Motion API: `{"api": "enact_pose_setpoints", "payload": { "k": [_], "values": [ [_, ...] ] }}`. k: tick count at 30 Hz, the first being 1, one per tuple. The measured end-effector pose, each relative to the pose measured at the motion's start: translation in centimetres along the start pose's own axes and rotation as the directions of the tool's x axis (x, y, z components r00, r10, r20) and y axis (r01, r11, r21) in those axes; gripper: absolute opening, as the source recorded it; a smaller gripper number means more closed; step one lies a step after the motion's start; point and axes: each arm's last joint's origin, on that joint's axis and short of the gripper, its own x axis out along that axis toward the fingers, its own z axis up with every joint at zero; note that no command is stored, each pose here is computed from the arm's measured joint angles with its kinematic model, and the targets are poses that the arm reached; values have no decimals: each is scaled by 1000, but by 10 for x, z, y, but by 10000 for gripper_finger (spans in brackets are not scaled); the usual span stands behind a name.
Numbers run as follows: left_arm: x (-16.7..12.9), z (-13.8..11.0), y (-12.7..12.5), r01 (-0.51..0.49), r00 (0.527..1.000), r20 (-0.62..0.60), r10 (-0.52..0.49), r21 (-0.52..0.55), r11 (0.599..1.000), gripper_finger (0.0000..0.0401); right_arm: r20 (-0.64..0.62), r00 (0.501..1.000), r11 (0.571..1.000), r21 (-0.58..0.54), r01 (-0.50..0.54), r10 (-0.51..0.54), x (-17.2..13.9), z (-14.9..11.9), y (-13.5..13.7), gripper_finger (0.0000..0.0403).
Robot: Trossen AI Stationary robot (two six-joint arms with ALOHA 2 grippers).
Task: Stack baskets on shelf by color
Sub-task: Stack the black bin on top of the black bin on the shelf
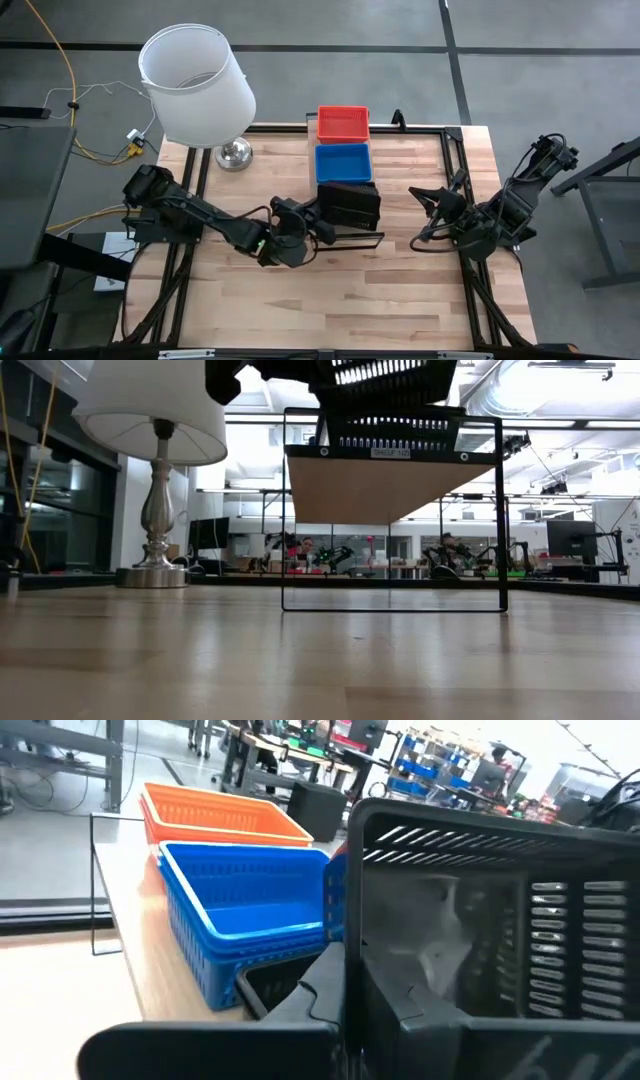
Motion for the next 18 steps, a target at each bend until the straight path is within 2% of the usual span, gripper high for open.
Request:
{"api": "enact_pose_setpoints", "payload": {
  "k": [9, 18],
  "values": [
    [0, -2, 0, -31, 999, 32, 31, 9, 999, 2, 1, 1000, 1000, 0, 1, -1, 0, 0, 0, 0],
    [0, -2, 0, -24, 999, 25, 23, 45, 999, 28, 1, 1000, 1000, 0, 1, -1, 0, 0, 0, 0]
  ]
}}
